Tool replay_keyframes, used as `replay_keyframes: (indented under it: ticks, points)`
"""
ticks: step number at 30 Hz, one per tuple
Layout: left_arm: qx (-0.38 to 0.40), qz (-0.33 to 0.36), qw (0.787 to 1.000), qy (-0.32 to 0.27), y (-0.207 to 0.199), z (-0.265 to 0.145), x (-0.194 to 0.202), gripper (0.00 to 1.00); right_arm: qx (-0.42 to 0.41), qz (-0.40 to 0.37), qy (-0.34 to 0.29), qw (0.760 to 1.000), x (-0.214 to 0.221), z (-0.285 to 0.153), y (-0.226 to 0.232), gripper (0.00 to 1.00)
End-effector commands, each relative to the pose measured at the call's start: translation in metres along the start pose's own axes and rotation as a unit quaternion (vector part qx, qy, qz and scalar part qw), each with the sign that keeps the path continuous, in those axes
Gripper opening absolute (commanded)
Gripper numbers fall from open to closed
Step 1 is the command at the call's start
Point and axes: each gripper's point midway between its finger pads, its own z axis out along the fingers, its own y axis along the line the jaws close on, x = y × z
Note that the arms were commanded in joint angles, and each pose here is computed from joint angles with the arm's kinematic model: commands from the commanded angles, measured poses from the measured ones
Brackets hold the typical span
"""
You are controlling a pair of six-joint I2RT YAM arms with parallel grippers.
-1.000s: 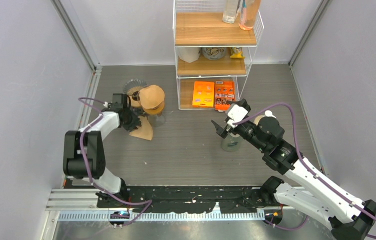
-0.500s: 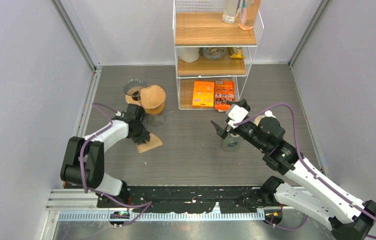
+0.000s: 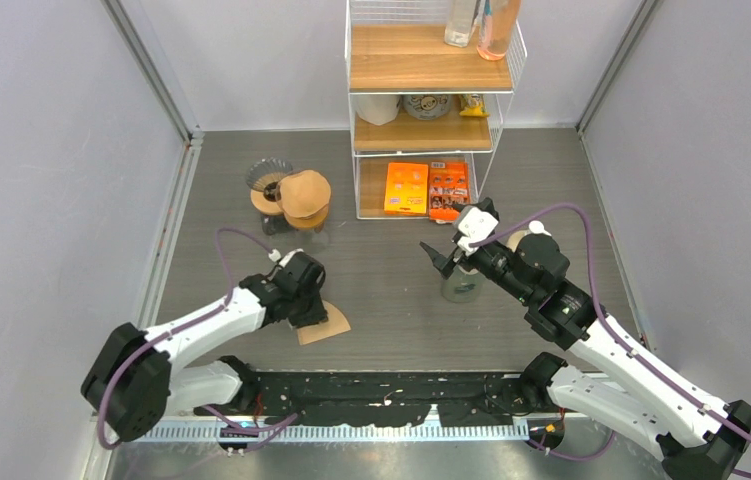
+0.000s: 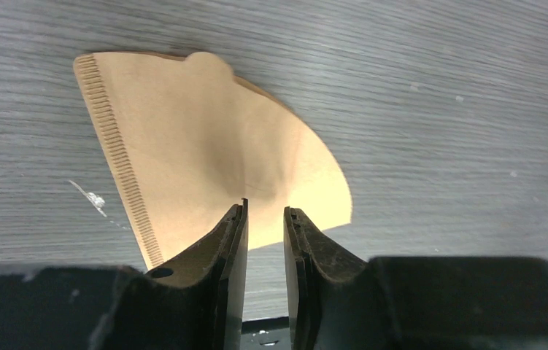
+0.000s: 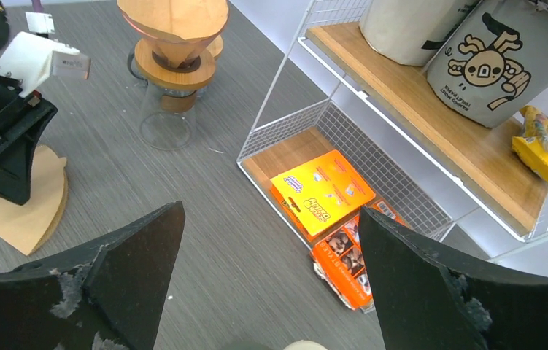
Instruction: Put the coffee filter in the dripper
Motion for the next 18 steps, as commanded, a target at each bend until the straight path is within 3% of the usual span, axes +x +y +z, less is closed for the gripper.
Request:
replay_keyframes:
  ticks: [1, 6, 10, 18]
  points:
    - [0.024, -0.003, 0.995, -0.102, -0.014, -0.036, -0.040, 0.33, 0.025, 0.056, -0.036, 0.997, -0.035, -0.002, -0.012, 0.95]
    - [0.009, -0.012, 0.989, -0.148, 0.018, -0.060, -0.042, 0.42, 0.043, 0.146, 0.023, 0.988, -0.033, 0.008, -0.012, 0.97]
    - [-0.014, -0.044, 0.990, -0.131, 0.052, -0.051, -0.015, 0.41, 0.070, 0.168, 0.114, 0.977, -0.008, 0.026, 0.000, 0.97]
    - [0.066, -0.088, 0.987, -0.114, 0.043, -0.018, 0.008, 0.24, -0.051, 0.274, 0.170, 0.945, 0.028, 0.088, 0.095, 1.00]
